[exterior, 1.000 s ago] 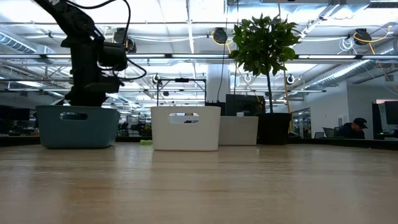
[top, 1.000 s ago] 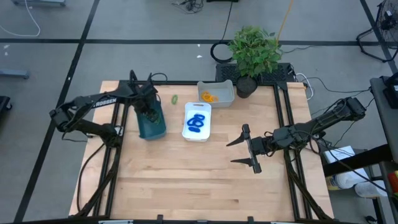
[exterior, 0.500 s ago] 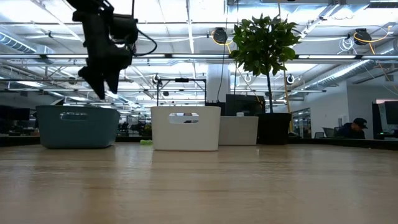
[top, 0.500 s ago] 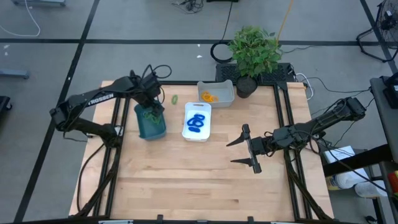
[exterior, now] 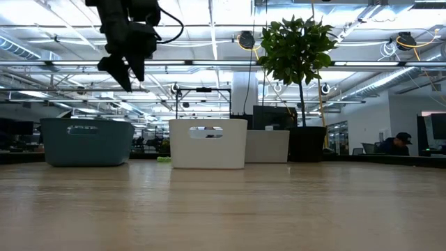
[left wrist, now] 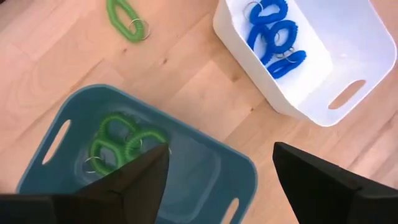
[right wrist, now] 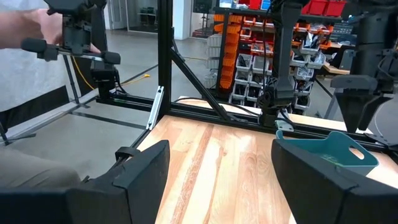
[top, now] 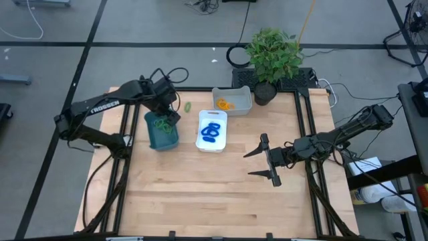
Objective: Sort spring keychains
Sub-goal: Put the green spring keychain into the blue bin
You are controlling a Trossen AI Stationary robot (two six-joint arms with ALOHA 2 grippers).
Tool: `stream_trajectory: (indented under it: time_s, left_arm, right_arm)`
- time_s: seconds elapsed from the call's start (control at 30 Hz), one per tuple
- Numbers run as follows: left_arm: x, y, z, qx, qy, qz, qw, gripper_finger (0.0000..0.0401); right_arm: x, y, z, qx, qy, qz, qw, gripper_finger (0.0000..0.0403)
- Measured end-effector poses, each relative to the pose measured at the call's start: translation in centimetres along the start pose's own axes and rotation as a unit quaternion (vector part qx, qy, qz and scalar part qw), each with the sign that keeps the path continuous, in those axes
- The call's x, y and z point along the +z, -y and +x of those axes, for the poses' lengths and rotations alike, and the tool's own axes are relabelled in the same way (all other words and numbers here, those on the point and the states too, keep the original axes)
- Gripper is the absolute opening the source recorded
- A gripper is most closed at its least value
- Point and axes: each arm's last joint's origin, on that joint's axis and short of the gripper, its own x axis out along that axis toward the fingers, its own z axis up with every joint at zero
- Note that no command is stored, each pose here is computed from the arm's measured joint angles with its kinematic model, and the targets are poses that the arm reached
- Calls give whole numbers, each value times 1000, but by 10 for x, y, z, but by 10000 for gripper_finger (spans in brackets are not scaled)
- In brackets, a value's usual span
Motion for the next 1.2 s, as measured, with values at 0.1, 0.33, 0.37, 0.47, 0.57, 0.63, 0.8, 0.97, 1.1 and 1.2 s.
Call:
stream_trajectory:
  time_s: [0.1,0.33,0.37,0.47,0.57,0.63,0.8,0.97,1.1,1.2]
  left_arm:
    - [5,0,4,4,-9,3,1000,285]
    - [32,-13,17,27,-45,-1,999,267]
    - [36,-15,19,28,-49,0,998,265]
    - [48,-19,22,33,-55,5,998,262]
    - [62,-25,23,48,-48,5,998,262]
    - [73,-30,22,59,-38,0,998,264]
    - [96,-42,20,85,-19,-14,996,258]
    - [110,-57,28,96,-26,-35,994,251]
    - [115,-68,44,101,-48,-46,993,253]
    - [118,-76,60,105,-69,-57,990,254]
  right_arm:
    - [0,0,0,0,0,0,1000,267]
    - [0,0,0,0,1,-5,1000,267]
    - [0,0,0,0,1,-4,1000,267]
    - [0,0,0,0,0,-7,1000,267]
    - [0,0,0,-1,1,-14,1000,267]
    - [0,0,0,-1,1,-19,1000,267]
    - [3,0,-4,17,8,-8,1000,267]
    - [14,2,-21,36,33,-10,999,267]
    - [17,5,-34,25,27,5,999,267]
    - [12,7,-40,9,-1,6,1000,267]
